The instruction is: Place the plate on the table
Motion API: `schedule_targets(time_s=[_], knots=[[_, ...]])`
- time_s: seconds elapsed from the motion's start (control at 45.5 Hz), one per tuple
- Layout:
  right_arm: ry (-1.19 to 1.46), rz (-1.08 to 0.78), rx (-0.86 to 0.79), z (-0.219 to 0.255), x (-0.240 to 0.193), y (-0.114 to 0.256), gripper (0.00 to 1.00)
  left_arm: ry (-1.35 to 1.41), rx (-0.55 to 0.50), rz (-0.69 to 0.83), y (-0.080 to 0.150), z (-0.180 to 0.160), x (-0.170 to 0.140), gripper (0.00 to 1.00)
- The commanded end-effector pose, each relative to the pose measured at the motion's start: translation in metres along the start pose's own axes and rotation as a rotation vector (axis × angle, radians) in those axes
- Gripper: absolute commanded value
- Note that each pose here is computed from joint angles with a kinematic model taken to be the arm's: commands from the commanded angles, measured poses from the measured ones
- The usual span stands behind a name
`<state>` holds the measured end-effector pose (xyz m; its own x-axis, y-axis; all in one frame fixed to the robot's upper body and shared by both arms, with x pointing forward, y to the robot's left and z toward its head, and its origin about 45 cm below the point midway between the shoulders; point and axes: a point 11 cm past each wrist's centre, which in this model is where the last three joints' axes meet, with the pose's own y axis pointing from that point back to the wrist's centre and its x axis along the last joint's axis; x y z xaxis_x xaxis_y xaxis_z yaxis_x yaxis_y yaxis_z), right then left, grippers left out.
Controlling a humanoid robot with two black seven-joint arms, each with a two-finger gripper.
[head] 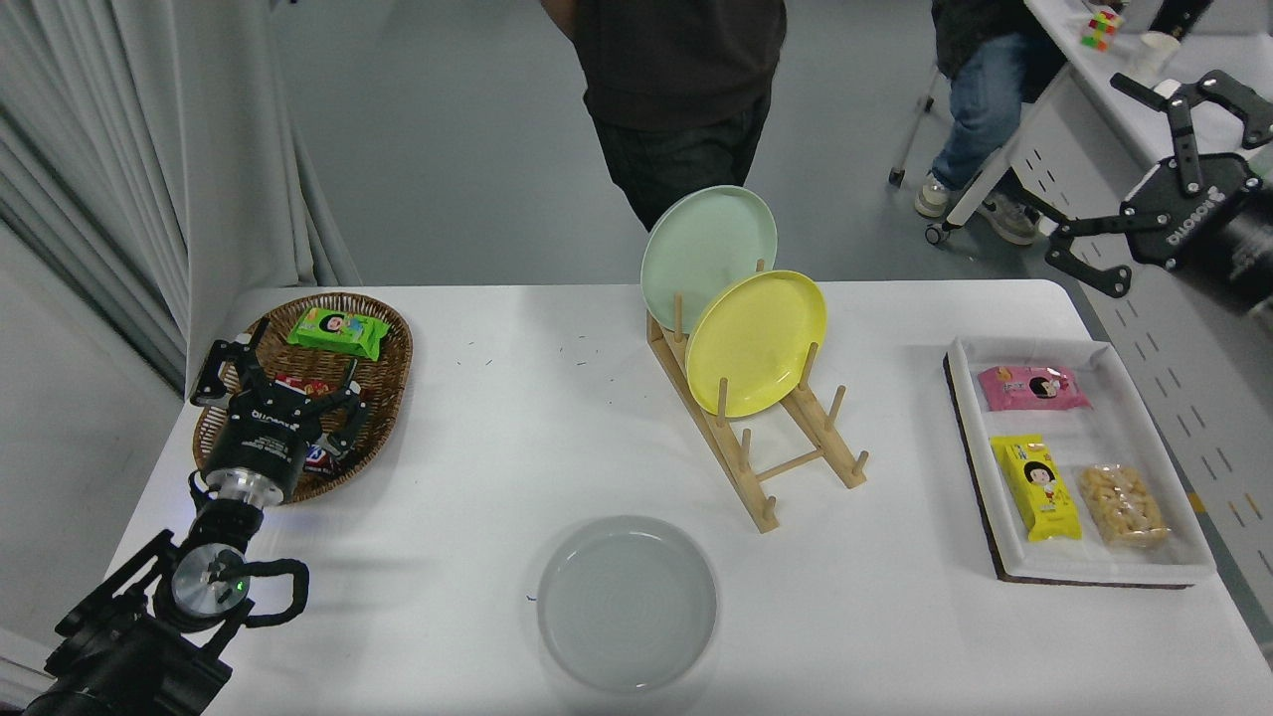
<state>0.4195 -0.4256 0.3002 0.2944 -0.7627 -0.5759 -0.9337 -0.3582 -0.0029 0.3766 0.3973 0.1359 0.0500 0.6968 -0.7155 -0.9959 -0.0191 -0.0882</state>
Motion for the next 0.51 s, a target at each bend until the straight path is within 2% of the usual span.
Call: schedule_targets(time_s=[0.0, 0.176, 0.484], knots=[[-0.015, 0.284, 0.049, 0.042, 0.068, 0.020, 1.00, 0.000, 0.000, 0.000, 0.000, 0.000, 0.000, 0.98], [-0.073, 0.336, 0.094, 0.080, 0.080, 0.012, 1.00, 0.001, -0.001, -0.002, 0.000, 0.000, -0.001, 0.98], [-0.121, 0.347, 0.059, 0.119, 0.077, 0.003, 1.00, 0.000, 0.000, 0.001, 0.000, 0.000, 0.000, 0.98]])
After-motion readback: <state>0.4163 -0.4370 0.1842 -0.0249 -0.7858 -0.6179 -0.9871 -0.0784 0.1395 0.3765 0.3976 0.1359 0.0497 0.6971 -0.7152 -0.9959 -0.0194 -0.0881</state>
